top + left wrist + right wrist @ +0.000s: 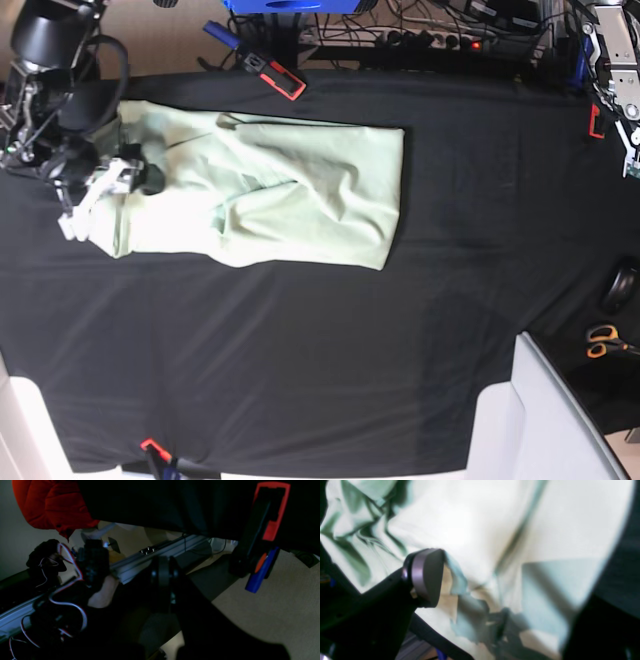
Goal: Fold the T-shirt properly
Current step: 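Grasp the shirt end with the right gripper and drag it toward the right arm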
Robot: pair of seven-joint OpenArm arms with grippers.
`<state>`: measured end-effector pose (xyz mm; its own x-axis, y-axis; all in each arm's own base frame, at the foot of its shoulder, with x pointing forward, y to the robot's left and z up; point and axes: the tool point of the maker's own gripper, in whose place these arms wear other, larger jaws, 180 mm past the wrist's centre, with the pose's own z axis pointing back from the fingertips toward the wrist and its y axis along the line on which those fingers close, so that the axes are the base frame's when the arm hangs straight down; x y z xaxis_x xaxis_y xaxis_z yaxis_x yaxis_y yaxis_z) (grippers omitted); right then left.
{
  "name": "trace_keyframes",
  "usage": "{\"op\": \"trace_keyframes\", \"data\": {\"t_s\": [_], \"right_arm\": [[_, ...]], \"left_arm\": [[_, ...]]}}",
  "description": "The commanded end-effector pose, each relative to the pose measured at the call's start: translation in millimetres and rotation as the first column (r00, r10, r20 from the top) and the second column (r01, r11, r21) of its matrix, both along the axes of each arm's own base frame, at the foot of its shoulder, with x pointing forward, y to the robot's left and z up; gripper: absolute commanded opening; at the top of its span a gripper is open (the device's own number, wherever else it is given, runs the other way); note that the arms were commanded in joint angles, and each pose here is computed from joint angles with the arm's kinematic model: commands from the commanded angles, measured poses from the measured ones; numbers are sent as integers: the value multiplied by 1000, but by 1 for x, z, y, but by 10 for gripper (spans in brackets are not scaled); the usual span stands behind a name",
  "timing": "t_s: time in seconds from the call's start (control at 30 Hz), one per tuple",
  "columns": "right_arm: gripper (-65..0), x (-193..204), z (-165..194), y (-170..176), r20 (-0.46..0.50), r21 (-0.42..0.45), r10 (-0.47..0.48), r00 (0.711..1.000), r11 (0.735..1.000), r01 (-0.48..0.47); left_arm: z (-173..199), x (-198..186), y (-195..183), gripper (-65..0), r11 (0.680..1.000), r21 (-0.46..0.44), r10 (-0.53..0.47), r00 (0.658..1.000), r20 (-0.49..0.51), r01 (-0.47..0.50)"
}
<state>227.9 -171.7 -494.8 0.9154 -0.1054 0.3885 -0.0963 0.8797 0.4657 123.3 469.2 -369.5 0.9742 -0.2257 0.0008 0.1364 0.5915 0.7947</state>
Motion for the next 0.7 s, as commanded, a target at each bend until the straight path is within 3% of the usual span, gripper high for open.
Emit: {"op": "trace_keyframes", "data": {"t_s": [0.0, 0.17, 0.37, 0.43, 0.57, 0.67], "right_arm": [[-189, -28, -14, 14, -128, -38, 103, 986, 993, -108], [-193, -23, -4, 39, -80, -29, 149, 986, 988, -152], [-226, -21, -4, 35, -78, -32, 142, 987, 989, -145], [-325, -23, -6, 36, -83, -27, 140, 987, 989, -143], [-647, -25, -16, 39, -119, -2, 137, 983, 990, -139], [-633, -24, -18, 28, -131, -16, 132, 983, 991, -135]], "left_arm": [[14, 4, 9, -650, 999, 49, -6, 1000, 10, 5], [14, 4, 9, -650, 999, 49, -6, 1000, 10, 5], [14, 3, 9, -650, 999, 49, -6, 1000, 7, 6], [14, 3, 9, -650, 999, 49, -6, 1000, 7, 6], [13, 3, 9, -650, 999, 47, -5, 1000, 7, 5], [13, 2, 9, -650, 999, 47, -5, 1000, 5, 5]]}}
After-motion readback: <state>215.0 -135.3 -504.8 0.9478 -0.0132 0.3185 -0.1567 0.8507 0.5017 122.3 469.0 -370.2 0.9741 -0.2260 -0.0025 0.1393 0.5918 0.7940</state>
